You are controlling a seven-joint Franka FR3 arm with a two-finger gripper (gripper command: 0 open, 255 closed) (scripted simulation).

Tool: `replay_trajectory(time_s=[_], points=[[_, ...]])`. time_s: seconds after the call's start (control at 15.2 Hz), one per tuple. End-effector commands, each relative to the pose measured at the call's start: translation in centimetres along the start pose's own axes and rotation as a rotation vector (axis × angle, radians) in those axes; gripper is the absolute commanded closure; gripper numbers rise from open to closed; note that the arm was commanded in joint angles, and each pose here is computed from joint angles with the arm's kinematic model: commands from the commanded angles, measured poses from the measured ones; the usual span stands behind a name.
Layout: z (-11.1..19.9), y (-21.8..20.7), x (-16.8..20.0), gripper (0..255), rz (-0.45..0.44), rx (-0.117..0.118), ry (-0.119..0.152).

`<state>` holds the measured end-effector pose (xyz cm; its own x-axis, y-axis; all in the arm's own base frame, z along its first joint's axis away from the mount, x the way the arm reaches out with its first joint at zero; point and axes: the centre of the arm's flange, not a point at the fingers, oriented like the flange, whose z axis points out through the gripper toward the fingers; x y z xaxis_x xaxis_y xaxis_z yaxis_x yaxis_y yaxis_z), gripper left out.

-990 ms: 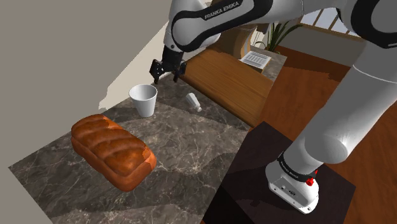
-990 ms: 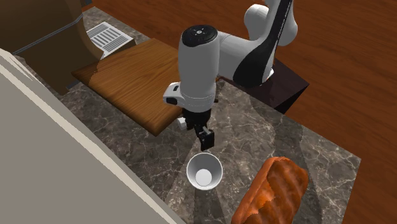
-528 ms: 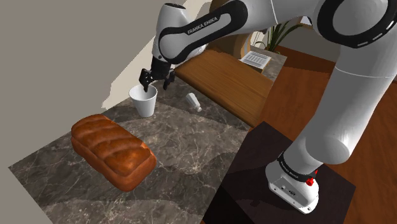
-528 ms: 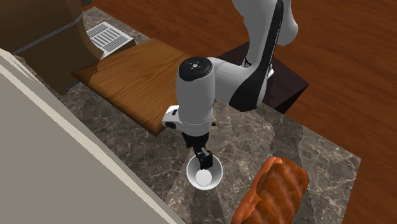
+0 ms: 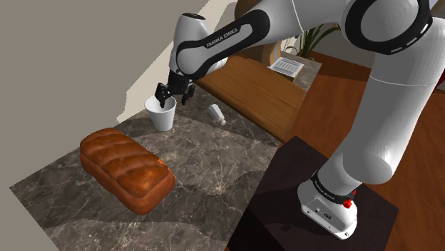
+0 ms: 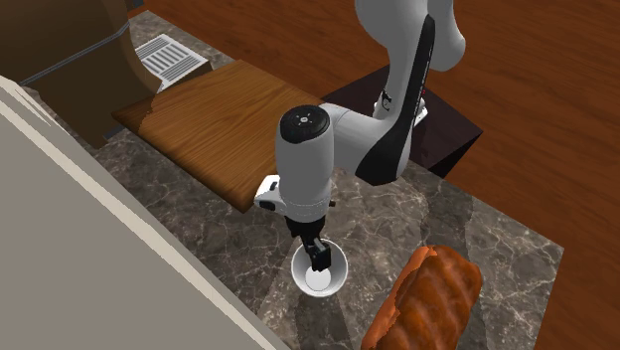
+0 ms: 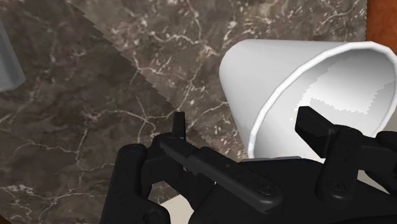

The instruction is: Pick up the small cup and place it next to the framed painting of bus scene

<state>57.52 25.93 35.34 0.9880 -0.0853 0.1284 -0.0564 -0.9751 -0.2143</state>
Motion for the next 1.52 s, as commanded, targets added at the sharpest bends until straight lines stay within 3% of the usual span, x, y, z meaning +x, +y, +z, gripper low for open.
replay_trajectory(time_s=[0.0,0.2,0.26,0.86,1.45], points=[[0.0,0.0,0.0,0,0.0,0.0,0.0],[0.0,0.0,0.0,0,0.0,0.0,0.0],[0.0,0.0,0.0,255,0.0,0.0,0.0],[0.0,0.0,0.0,255,0.0,0.0,0.0],[-4.6,-1.0,0.6,255,0.0,0.0,0.0]])
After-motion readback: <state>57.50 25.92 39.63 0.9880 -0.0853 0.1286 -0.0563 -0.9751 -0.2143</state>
